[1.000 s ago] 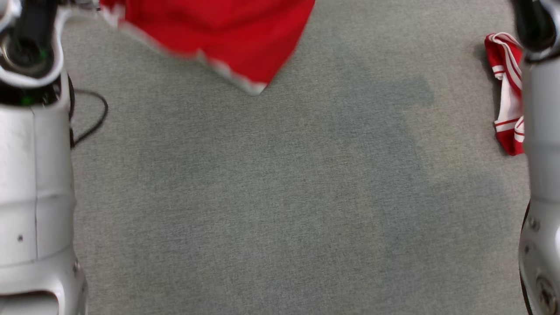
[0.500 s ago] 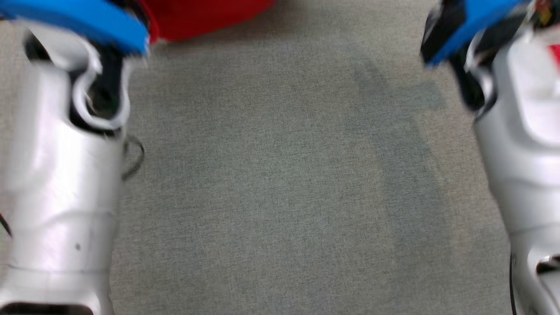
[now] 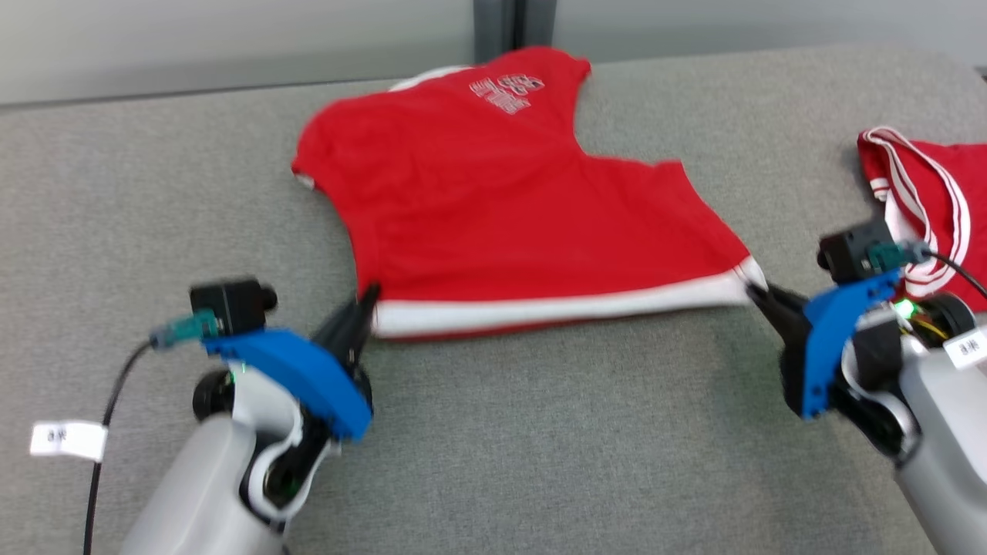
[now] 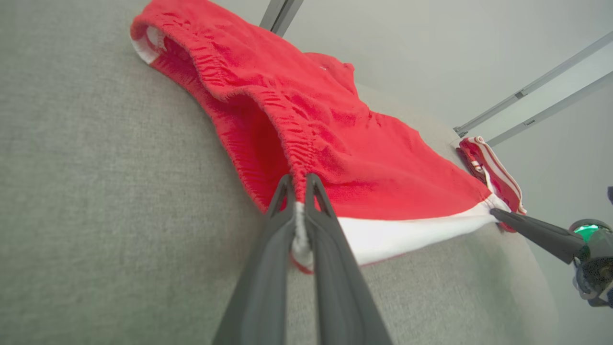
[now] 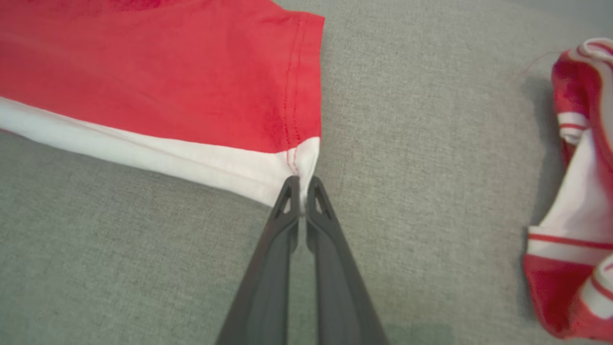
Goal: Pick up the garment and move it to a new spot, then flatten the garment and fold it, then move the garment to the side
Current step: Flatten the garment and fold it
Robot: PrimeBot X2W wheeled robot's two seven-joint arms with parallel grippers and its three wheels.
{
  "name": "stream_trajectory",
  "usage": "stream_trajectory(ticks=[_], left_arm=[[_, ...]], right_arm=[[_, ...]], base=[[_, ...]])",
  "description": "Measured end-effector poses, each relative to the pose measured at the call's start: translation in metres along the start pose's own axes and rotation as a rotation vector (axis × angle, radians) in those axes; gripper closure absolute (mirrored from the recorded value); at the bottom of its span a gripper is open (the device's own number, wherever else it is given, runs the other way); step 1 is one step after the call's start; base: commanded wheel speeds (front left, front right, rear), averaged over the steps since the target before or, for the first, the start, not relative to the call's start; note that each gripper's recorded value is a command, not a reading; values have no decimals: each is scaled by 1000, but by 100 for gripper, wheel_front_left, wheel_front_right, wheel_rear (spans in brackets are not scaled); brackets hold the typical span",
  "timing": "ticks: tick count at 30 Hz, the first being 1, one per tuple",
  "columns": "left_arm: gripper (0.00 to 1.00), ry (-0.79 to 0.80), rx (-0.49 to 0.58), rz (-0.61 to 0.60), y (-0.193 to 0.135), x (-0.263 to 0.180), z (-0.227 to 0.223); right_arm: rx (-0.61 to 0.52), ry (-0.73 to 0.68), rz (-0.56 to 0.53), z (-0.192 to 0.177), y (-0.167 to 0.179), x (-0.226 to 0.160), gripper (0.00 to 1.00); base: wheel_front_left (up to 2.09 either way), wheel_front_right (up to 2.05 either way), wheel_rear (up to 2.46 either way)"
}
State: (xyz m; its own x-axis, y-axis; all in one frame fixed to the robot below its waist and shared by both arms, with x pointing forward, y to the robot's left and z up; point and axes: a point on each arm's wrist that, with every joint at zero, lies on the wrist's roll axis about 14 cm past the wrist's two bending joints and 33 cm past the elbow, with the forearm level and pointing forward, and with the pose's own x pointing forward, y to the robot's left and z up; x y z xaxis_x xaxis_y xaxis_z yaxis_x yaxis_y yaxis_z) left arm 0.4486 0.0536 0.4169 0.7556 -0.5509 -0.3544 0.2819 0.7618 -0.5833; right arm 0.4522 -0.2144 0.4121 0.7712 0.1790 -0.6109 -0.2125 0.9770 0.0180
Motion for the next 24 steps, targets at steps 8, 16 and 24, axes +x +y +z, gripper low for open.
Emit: stream_trajectory(ticks=[8,16,24], left_arm=[[100,173,30,-8,-14,-67,-40],[100,324,-51,-79,-53,-121,-67],[100,190,-140,-143,-77,-118,-31]], right_arm=[[23,203,9,-50,5,-75,100],[82,268,-86,-58,11,-145,100],[14,83,-113,-2,9,-145,100]], base=[[0,0,0],[0,0,0],[0,0,0]])
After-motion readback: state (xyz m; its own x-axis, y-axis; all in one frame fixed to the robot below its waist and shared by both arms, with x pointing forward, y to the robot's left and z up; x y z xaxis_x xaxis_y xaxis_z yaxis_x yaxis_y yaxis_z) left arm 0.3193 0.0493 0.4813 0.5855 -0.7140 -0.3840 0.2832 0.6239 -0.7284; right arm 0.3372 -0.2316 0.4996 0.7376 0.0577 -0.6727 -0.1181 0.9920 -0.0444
